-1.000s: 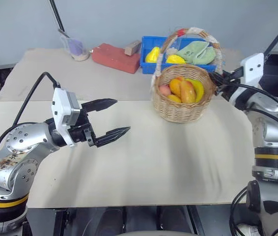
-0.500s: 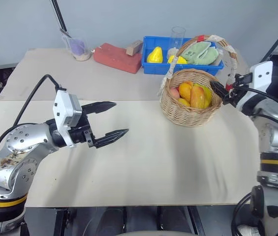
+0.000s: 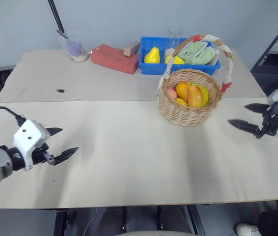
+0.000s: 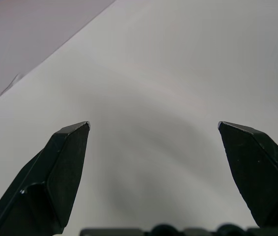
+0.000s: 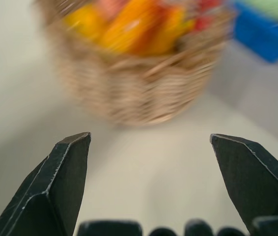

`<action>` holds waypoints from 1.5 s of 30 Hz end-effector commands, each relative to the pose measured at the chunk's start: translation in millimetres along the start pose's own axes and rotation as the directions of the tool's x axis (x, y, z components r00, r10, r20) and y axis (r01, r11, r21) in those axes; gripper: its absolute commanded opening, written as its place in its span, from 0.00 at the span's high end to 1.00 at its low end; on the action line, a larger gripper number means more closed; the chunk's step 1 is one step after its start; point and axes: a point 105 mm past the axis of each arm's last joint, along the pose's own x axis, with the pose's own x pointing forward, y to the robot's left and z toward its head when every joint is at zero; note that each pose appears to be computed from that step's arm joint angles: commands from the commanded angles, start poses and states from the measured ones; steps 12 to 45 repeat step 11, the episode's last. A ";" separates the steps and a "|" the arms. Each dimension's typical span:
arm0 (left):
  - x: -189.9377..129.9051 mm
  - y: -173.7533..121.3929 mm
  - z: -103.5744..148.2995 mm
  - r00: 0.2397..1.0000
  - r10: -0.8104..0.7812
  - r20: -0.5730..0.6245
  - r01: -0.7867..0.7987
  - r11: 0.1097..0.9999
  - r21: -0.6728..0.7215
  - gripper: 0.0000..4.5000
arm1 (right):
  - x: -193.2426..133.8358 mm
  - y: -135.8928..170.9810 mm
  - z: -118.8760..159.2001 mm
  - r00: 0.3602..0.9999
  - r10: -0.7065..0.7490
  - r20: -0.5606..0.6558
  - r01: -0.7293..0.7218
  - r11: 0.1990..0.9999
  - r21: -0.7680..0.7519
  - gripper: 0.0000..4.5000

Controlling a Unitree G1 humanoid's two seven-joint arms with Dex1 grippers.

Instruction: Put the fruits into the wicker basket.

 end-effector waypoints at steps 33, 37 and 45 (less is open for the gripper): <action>-11.9 9.5 2.7 0.999 0.051 0.009 -0.051 0.998 -0.023 0.00 | 2.0 7.3 12.1 0.995 0.089 -0.040 -0.093 0.990 -0.110 0.04; -11.9 9.5 2.7 0.999 0.051 0.009 -0.051 0.998 -0.023 0.00 | 2.0 7.3 12.1 0.995 0.089 -0.040 -0.093 0.990 -0.110 0.04; -11.9 9.5 2.7 0.999 0.051 0.009 -0.051 0.998 -0.023 0.00 | 2.0 7.3 12.1 0.995 0.089 -0.040 -0.093 0.990 -0.110 0.04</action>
